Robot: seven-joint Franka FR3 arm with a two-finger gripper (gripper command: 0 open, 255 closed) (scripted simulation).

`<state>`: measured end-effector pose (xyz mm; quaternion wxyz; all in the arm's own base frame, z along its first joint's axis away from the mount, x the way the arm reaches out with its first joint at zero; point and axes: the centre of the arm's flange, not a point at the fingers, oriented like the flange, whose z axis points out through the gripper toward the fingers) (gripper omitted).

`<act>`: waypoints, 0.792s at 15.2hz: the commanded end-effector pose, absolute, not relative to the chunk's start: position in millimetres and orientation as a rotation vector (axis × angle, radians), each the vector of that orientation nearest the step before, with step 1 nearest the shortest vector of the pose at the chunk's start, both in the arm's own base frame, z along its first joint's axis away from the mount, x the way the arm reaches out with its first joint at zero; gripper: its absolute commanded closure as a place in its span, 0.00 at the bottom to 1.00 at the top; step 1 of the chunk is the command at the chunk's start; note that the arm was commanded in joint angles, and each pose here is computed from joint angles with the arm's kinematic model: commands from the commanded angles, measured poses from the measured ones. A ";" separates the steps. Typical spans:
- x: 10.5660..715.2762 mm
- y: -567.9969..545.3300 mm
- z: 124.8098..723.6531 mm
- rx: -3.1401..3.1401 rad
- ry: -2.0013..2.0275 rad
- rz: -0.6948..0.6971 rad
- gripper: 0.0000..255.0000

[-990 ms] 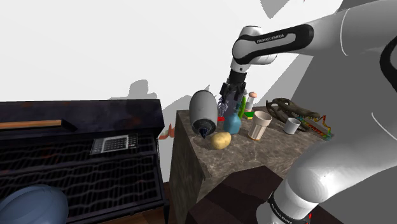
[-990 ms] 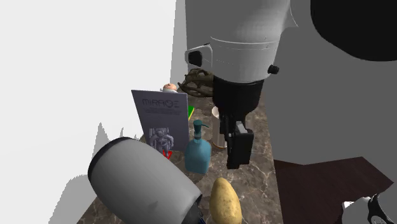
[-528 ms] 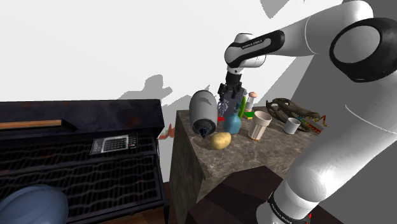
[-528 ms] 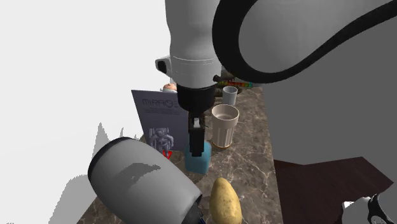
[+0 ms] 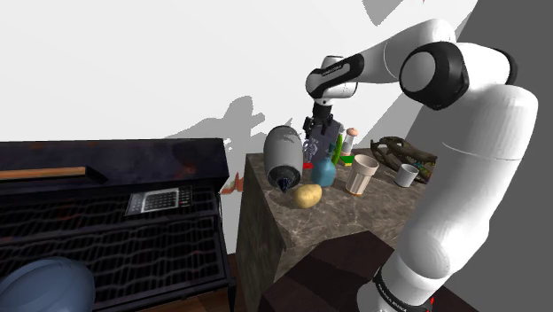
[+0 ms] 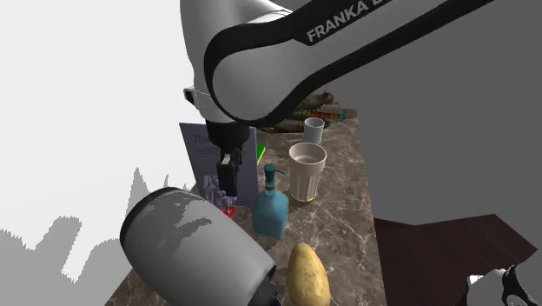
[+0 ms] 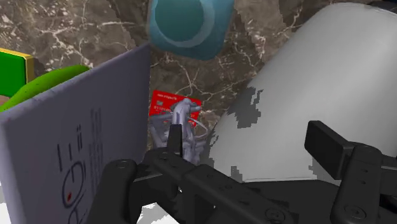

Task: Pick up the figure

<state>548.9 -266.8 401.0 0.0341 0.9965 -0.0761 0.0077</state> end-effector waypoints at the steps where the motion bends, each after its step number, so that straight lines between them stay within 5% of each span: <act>1: 565.3 -282.1 394.0 3.052 -0.238 0.028 0.00; 12: 602.3 -326.9 344.0 3.024 -0.250 0.038 0.00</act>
